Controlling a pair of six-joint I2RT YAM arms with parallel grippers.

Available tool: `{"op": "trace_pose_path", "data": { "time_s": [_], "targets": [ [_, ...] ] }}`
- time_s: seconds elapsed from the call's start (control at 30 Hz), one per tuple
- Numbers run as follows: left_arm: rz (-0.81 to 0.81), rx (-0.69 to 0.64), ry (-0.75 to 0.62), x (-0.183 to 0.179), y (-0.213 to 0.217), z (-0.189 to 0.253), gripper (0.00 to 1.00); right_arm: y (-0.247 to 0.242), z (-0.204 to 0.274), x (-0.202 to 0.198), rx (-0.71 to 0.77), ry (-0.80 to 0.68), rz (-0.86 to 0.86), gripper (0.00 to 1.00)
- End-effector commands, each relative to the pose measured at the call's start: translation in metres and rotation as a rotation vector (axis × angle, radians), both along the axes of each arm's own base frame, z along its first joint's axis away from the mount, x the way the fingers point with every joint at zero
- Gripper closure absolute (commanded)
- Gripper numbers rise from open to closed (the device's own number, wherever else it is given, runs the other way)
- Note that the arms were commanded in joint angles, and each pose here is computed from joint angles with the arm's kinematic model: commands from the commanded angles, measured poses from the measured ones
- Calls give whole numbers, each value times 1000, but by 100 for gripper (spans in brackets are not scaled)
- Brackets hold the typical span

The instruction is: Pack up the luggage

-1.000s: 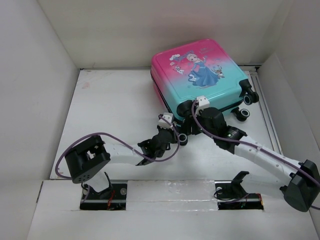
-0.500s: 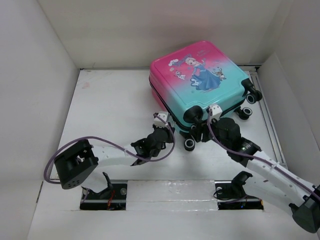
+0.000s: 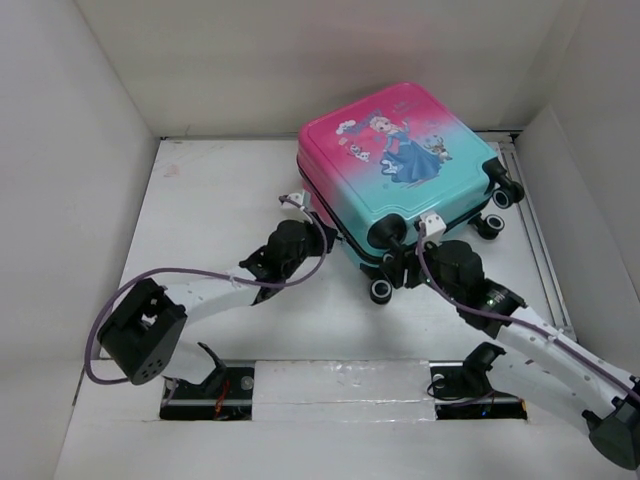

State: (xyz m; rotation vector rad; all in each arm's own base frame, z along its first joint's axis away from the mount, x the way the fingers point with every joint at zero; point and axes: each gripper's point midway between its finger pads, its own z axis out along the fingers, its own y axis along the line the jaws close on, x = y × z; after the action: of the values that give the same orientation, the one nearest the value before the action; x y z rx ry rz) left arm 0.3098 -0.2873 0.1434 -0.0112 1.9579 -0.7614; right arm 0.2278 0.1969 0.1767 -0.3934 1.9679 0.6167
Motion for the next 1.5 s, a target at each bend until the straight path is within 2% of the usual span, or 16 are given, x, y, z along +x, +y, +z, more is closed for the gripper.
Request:
{"op": "trace_pose_path", "data": {
  "time_s": [0.0,0.03,0.13,0.17,0.3,0.37,0.4,0.43,0.47,0.67,0.77,0.9,0.97,1.13,1.3,1.47],
  "targets": [
    [470,203,-1,44,110,-15,96,14,21,-11,33,-43,67,100],
    [476,186,-10,37,112,-6,79,21,24,-15,53,-44,90,100],
    [485,91,-38,16,123,16,58,48,45,-26,74,-62,176,100],
    [500,87,-48,10,131,20,47,60,49,-34,74,-63,214,100],
    [555,-21,-117,-15,159,59,27,105,75,-48,99,-79,326,100],
    [586,-101,-165,-26,173,85,27,126,67,-52,78,-53,372,100],
    [595,-109,-173,-30,179,90,21,140,70,-60,88,-59,409,100],
    [596,-124,-183,-34,181,95,5,150,78,-63,96,-64,427,100],
    [614,-147,-188,-37,186,99,0,162,67,-65,69,-41,446,100],
    [560,-288,-240,-60,191,137,0,195,101,-87,116,-62,544,97],
    [538,-330,-264,-68,194,154,0,207,115,-103,136,-59,591,91],
    [497,-371,-285,-77,193,177,0,221,130,-117,120,-68,593,55],
    [475,-389,-304,-82,193,191,0,220,139,-117,111,-90,569,0],
    [407,-402,-338,-91,188,206,0,186,164,-97,96,-145,402,0],
    [353,-449,-384,-104,188,221,0,106,208,-93,190,-203,252,0],
    [261,-480,-417,-112,175,214,0,23,183,-83,214,-193,39,0]
  ]
}}
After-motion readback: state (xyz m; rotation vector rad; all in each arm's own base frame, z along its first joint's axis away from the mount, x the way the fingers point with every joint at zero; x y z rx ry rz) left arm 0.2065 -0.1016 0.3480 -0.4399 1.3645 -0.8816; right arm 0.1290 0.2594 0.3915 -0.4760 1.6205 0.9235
